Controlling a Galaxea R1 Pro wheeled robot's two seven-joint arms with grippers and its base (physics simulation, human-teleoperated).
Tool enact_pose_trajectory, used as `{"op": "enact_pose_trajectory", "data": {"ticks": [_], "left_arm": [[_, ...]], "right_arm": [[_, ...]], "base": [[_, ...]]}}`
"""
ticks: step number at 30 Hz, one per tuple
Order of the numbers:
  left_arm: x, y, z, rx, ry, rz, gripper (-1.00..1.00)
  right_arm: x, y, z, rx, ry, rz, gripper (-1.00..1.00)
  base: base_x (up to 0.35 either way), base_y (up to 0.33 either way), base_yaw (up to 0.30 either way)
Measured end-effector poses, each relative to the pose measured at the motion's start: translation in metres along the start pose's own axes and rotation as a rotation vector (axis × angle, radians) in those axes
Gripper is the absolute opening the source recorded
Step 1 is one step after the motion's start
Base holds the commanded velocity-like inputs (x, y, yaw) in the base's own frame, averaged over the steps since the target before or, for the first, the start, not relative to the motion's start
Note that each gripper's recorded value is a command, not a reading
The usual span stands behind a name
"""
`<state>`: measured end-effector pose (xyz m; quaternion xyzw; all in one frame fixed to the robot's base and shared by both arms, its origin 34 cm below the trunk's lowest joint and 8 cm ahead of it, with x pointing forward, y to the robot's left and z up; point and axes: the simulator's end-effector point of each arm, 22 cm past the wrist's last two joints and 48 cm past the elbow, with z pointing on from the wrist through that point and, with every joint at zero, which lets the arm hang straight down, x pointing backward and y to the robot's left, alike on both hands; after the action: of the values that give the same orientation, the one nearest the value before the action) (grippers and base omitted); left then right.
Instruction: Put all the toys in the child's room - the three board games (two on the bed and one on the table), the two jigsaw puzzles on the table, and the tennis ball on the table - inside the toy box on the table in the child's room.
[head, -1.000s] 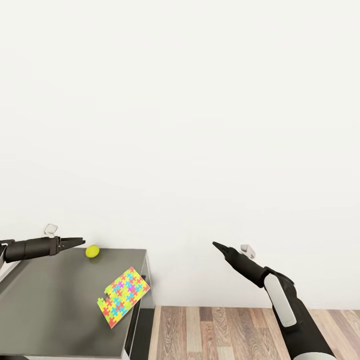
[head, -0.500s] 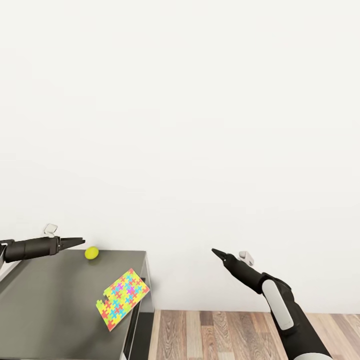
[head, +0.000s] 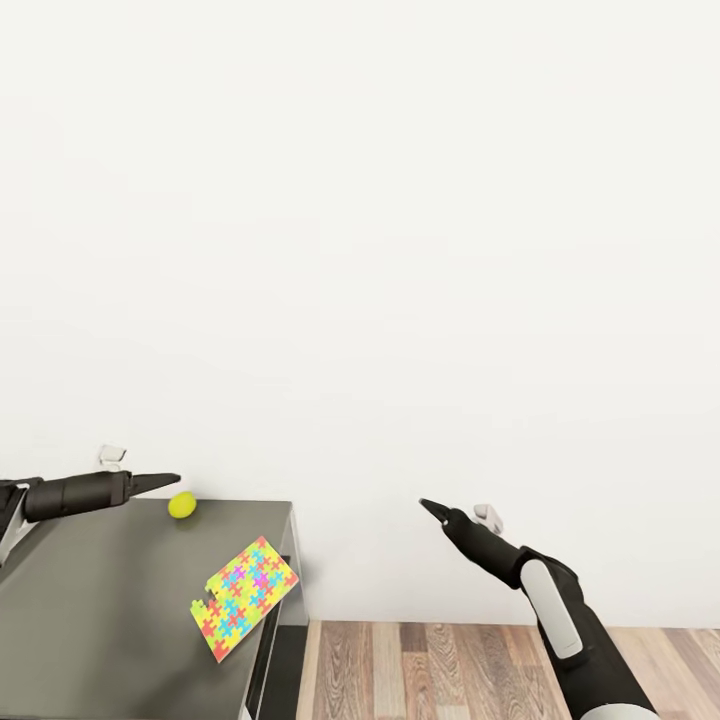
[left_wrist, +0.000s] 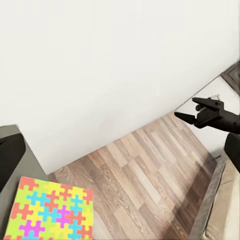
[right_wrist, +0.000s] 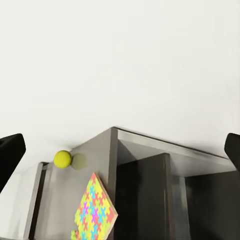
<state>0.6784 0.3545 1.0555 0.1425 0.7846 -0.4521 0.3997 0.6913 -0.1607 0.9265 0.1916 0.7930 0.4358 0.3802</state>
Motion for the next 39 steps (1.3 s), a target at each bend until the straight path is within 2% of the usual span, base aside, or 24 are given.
{"op": "enact_pose_trajectory", "data": {"ticks": [5,22,33,39], "left_arm": [[0.000,0.003,-0.003,-0.001,-0.009,0.008,1.00],[0.002,0.006,-0.004,0.001,-0.014,0.006,1.00],[0.009,0.014,0.001,0.001,-0.013,-0.024,1.00],[0.005,0.013,0.000,-0.002,-0.010,-0.039,1.00]], "right_arm": [[0.002,0.007,0.002,-0.011,0.000,-0.017,1.00],[0.005,0.008,0.005,-0.016,0.002,-0.020,1.00],[0.012,0.000,0.012,-0.020,0.007,-0.024,1.00],[0.014,0.002,0.013,-0.028,0.014,-0.025,1.00]], "base": [[0.000,0.000,0.000],[0.000,0.000,0.000],[0.000,0.000,0.000],[0.000,0.000,0.000]]}}
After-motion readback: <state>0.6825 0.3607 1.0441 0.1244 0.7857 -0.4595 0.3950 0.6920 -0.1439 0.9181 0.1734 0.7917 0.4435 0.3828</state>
